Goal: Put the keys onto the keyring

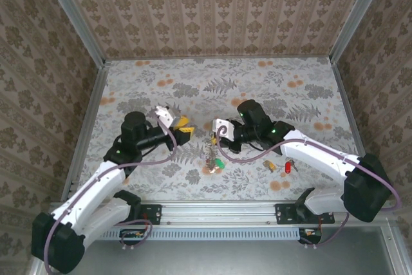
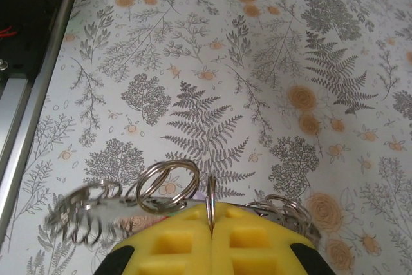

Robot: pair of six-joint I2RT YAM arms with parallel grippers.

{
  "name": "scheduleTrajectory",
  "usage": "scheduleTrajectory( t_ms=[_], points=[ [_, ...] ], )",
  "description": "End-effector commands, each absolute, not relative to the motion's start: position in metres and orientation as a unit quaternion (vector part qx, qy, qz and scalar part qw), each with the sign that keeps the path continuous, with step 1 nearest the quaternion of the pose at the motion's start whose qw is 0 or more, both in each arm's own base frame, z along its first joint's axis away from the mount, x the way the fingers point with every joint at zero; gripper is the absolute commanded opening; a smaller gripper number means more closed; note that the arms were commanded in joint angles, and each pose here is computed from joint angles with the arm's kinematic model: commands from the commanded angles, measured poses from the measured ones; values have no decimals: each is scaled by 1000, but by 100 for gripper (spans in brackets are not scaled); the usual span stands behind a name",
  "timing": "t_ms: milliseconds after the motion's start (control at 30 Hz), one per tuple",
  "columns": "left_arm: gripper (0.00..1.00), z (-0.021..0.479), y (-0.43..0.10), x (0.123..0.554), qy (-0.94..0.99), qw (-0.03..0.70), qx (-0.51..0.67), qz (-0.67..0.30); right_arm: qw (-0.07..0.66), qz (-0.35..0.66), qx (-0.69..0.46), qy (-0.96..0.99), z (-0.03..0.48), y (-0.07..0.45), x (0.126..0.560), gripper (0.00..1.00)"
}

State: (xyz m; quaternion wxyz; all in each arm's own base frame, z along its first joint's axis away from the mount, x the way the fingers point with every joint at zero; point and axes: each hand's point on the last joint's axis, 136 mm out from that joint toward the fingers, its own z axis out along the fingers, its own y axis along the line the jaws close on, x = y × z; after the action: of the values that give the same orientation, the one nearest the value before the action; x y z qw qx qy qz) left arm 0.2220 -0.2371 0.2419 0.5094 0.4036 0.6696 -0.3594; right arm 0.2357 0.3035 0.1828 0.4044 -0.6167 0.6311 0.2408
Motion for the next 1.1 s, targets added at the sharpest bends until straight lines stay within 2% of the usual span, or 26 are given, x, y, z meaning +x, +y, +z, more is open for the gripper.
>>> scheduleTrajectory(
  t_ms=[0, 500, 833, 1067],
  points=[
    [42, 258, -246, 227, 642, 525, 435, -351, 425, 221, -633, 609, 188, 302, 238, 0],
    [42, 225, -299, 200, 601, 431, 529, -416, 423, 247, -622, 611, 165, 304, 230, 0],
    [41, 207, -300, 184, 589, 395, 562, -425, 422, 258, -613, 616, 165, 306, 231, 0],
    [30, 195, -297, 181, 595, 374, 578, -414, 422, 262, -611, 616, 166, 306, 231, 0]
  ],
)
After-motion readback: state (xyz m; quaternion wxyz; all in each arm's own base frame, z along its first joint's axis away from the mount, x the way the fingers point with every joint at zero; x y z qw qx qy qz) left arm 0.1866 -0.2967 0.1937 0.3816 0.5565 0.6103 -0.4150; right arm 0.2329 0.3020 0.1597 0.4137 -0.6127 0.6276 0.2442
